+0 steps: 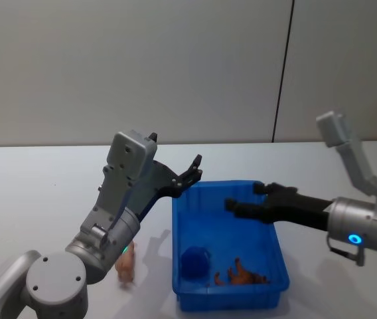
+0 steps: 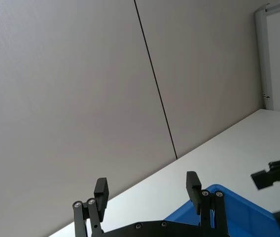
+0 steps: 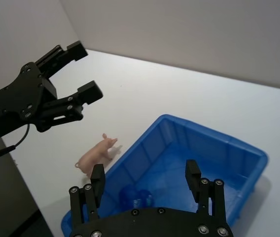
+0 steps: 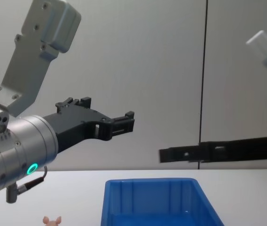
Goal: Pick up the two dolls from the table and place them into the box.
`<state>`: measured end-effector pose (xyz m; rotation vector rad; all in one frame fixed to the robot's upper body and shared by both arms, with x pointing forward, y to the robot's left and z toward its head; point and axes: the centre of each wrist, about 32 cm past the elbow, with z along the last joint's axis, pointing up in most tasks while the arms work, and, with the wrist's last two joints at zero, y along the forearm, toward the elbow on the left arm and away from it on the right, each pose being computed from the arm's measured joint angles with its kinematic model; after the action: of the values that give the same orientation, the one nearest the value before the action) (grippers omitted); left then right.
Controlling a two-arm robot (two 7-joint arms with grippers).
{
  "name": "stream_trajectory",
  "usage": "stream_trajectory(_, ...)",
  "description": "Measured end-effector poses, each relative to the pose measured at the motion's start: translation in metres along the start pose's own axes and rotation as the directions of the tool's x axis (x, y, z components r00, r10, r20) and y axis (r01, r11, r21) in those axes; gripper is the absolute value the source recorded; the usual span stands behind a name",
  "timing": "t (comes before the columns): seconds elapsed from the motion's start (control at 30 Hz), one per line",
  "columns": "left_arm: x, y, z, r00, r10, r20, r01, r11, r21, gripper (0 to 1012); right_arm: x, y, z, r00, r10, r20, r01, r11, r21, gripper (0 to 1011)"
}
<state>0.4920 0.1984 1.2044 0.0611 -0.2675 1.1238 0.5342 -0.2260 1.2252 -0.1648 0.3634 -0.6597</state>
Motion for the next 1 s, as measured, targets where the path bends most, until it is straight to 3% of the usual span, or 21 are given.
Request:
stream_trajectory(0.3,0.0,0.0,0.0,1.0,0.0,0.0,0.0,1.0,0.0,1001,0.007,-0.023,-0.001,0.997,-0.048,0.057,0.043,0.996,0.08,1001)
stream_trajectory(0.5,0.0,0.0,0.0,1.0,0.0,0.0,0.0,1.0,0.0,1001,0.01,-0.04,-0.005,0.992,-0.085,0.095,0.068,0.983,0.17,1001)
stream_trajectory(0.73,0.0,0.0,0.0,1.0,0.0,0.0,0.0,1.0,0.0,1001,0.009,-0.059,-0.013,0.982,-0.149,0.116,0.113,0.956,0.269,1001)
stream_trajectory(1.0,0.0,0.0,0.0,1.0,0.0,0.0,0.0,1.0,0.0,1001,0.004,-0.082,-0.024,0.962,-0.252,0.108,0.197,0.91,0.365,1001)
